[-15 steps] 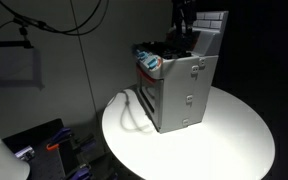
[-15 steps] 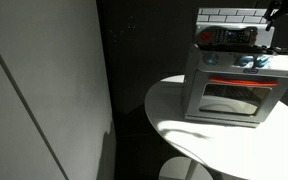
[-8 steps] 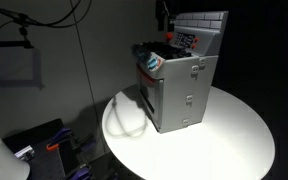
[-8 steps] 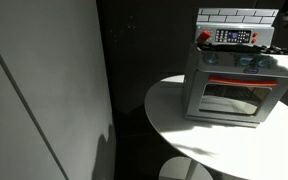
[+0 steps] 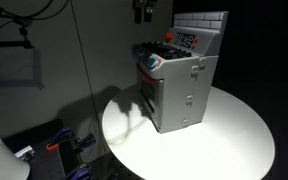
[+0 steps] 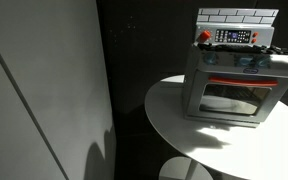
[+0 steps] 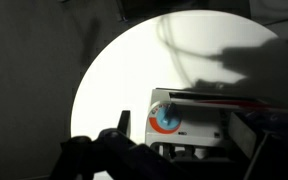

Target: Press the orange button on the stove

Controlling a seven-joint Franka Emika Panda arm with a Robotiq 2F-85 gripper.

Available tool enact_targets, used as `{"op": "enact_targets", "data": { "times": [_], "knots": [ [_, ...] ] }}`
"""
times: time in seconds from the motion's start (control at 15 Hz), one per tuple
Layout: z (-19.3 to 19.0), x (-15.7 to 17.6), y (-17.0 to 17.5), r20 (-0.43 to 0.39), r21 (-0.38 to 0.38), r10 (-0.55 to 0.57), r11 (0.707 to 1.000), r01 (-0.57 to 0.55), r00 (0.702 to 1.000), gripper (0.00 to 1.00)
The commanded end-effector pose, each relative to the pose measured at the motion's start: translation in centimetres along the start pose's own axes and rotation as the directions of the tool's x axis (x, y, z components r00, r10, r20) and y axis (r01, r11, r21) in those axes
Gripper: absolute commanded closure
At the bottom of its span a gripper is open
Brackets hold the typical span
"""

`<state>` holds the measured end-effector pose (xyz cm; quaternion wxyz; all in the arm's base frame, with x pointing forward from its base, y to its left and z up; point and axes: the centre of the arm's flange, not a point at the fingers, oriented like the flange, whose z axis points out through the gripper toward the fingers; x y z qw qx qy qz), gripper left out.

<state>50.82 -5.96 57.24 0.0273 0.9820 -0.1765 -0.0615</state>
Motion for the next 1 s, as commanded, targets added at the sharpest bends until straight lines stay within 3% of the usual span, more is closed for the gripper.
{"op": "enact_targets", "data": {
  "times": [0.0, 0.53, 0.93],
  "knots": [
    [0.1, -3.3, 0.7, 0.020, 0.023, -0.052, 0.998, 0.051, 0.998, 0.00],
    [1.1, -7.1, 0.7, 0.006, 0.034, -0.084, 0.996, 0.084, 0.996, 0.00],
    [1.1, -6.6, 0.4, 0.021, 0.006, -0.073, 0.997, 0.073, 0.997, 0.00]
  ]
}}
